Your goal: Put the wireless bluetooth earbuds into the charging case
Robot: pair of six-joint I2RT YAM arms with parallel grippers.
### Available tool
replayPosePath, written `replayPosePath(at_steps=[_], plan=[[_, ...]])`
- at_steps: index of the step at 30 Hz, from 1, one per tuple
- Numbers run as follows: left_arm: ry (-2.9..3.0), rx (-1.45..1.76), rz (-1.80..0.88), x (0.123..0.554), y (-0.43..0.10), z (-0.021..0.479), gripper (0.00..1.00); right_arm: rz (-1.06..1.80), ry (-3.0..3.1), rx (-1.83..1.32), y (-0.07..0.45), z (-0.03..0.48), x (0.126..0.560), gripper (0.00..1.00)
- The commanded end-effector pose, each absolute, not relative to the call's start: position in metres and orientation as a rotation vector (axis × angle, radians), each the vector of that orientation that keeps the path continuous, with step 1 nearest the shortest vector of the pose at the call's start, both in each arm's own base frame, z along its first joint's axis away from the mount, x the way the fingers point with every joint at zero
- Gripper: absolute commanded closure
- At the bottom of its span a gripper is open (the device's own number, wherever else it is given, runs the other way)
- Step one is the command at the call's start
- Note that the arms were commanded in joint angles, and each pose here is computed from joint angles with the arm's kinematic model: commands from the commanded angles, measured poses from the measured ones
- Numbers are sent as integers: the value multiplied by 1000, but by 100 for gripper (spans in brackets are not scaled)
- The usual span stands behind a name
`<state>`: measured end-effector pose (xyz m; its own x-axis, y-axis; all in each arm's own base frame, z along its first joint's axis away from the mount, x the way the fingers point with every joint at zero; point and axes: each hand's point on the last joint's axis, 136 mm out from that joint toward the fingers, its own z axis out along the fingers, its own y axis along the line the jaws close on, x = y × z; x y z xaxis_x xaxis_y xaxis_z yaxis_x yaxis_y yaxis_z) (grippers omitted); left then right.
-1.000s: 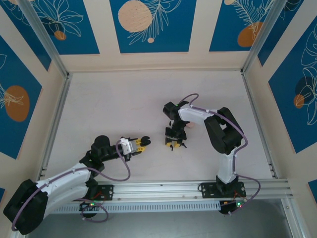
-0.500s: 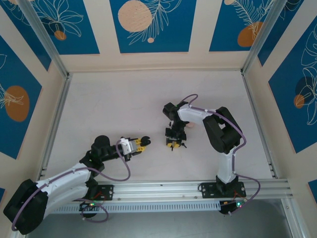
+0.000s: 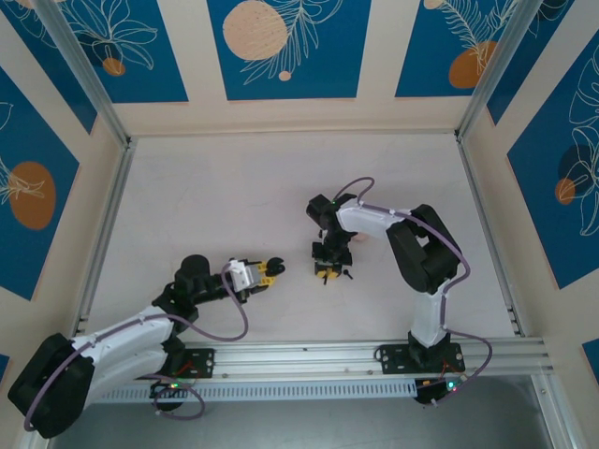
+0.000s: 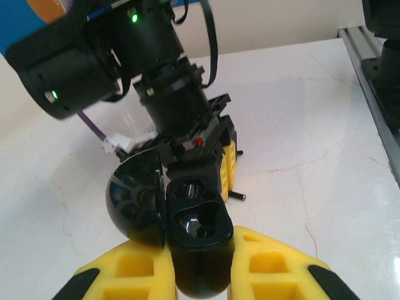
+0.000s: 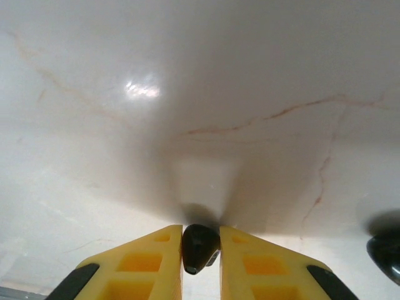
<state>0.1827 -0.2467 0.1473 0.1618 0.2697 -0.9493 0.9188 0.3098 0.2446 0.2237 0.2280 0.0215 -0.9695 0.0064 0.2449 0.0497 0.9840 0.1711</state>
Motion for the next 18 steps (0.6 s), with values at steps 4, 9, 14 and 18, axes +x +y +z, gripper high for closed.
replayPosePath(at_steps=[4, 9, 14, 18], plan=[[1363, 1201, -660, 192, -254, 147, 94, -345, -3108, 0, 231, 62, 241, 82], [1392, 1189, -645, 201, -258, 138, 94, -453, -3266, 69, 235, 93, 249, 82], [1396, 1183, -665, 206, -267, 135, 94, -586, -3381, 171, 244, 118, 251, 83], [1388, 1174, -672, 209, -272, 137, 94, -666, -3449, 246, 249, 133, 252, 83]])
